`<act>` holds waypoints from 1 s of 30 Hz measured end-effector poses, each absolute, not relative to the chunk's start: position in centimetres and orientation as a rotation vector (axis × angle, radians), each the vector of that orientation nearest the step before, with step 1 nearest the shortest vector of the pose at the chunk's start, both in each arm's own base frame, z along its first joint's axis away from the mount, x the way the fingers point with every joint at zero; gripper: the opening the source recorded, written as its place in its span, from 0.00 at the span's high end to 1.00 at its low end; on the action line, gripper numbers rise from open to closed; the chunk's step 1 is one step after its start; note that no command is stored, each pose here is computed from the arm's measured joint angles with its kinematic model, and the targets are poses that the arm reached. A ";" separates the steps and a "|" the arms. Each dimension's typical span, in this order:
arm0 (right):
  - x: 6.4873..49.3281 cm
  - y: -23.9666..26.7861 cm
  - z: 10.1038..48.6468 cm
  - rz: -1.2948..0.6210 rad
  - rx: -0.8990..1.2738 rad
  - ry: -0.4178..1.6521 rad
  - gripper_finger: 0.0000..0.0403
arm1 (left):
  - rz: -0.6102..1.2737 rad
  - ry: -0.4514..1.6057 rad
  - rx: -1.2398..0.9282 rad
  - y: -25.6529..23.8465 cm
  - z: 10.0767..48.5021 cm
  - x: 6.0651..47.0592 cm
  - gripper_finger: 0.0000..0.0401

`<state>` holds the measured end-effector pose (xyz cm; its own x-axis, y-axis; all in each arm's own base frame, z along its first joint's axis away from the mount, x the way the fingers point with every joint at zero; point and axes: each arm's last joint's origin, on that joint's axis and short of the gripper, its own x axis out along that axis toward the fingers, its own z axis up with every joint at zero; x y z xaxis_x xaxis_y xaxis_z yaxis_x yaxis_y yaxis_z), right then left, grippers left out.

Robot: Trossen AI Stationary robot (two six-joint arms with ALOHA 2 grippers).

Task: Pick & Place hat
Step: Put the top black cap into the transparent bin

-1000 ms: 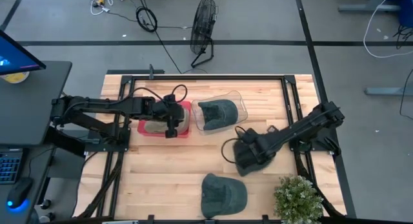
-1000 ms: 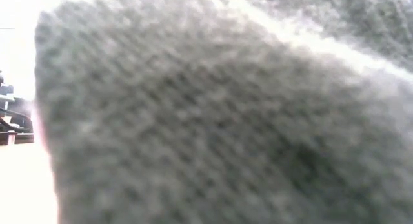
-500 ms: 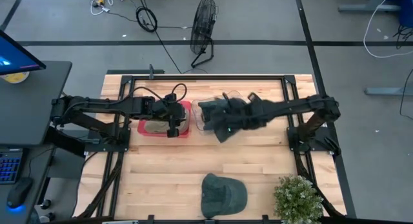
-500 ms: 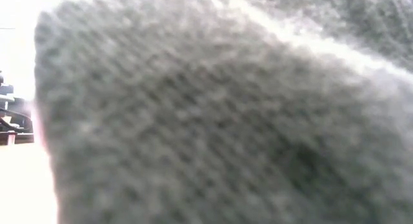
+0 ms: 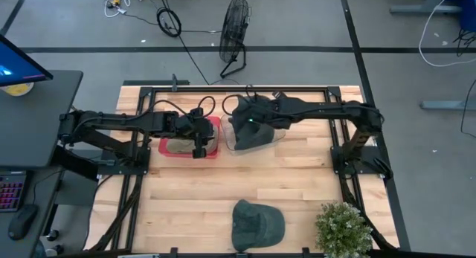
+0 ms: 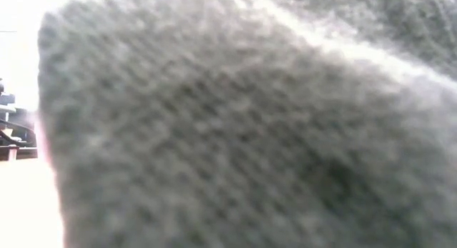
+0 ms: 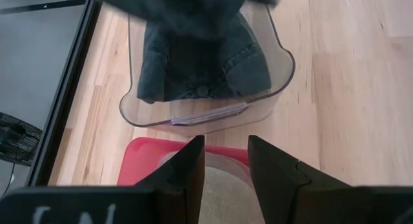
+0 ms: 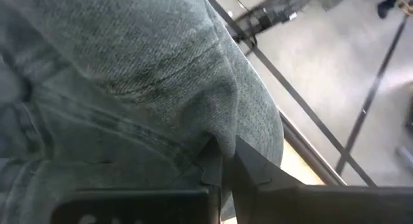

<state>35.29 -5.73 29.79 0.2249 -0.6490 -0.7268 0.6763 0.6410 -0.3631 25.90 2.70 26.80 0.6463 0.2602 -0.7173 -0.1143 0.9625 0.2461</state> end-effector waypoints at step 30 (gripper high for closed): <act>38.2 -5.0 24.0 -0.723 -0.112 1.196 0.97 | 0.235 0.845 0.137 2.7 26.7 25.8 0.70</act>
